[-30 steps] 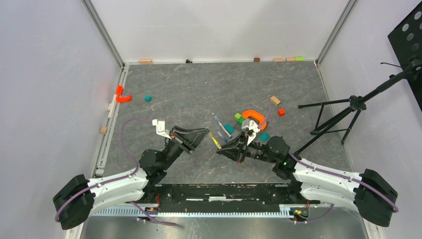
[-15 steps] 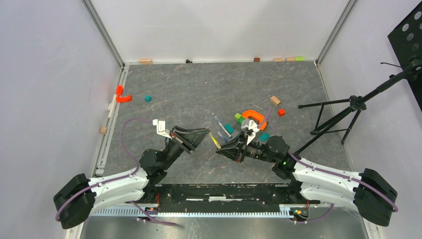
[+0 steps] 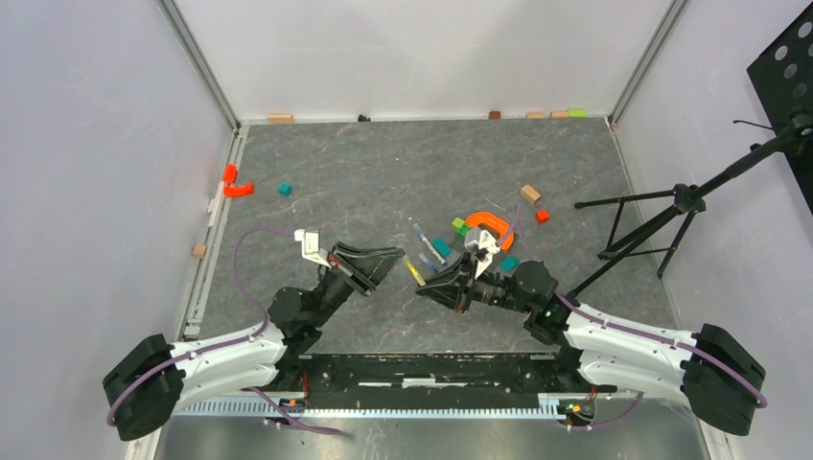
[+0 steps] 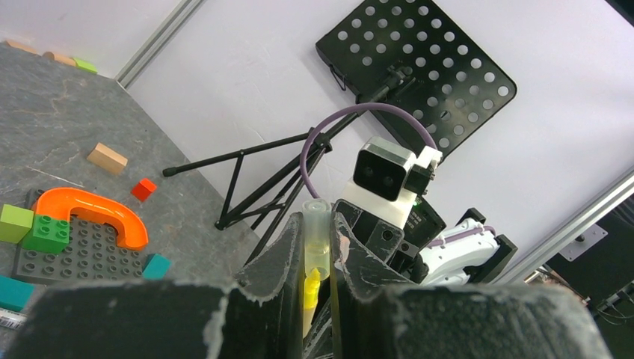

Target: Insert the pens into the pen caps

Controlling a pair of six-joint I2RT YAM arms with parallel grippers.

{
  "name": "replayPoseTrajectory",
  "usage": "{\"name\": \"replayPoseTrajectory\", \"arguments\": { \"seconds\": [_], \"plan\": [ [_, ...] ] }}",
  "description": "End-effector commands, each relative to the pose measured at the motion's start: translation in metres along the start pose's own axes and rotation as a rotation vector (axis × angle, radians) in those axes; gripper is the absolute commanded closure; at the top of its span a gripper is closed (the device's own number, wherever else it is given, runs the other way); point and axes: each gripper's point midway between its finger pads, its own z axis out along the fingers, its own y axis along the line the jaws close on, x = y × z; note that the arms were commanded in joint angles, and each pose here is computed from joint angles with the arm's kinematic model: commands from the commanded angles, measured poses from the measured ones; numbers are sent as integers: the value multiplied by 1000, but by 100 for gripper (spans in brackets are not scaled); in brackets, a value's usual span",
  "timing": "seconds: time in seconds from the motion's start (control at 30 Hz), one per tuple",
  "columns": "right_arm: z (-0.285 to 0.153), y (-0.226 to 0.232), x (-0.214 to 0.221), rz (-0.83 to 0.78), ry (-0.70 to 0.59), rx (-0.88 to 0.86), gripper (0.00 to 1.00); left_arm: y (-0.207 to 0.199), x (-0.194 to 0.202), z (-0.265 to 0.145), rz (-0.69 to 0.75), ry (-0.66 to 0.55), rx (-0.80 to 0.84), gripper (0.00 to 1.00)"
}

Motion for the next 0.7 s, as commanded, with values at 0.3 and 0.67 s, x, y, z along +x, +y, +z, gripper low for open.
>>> {"name": "replayPoseTrajectory", "arguments": {
  "seconds": [0.3, 0.67],
  "plan": [
    [10, 11, -37, -29, -91, -27, 100, -5, -4, -4, -27, -23, 36, 98],
    [16, 11, -44, 0, -120, -24, 100, -5, -5, -5, -27, -37, 45, 98]
  ]
}}
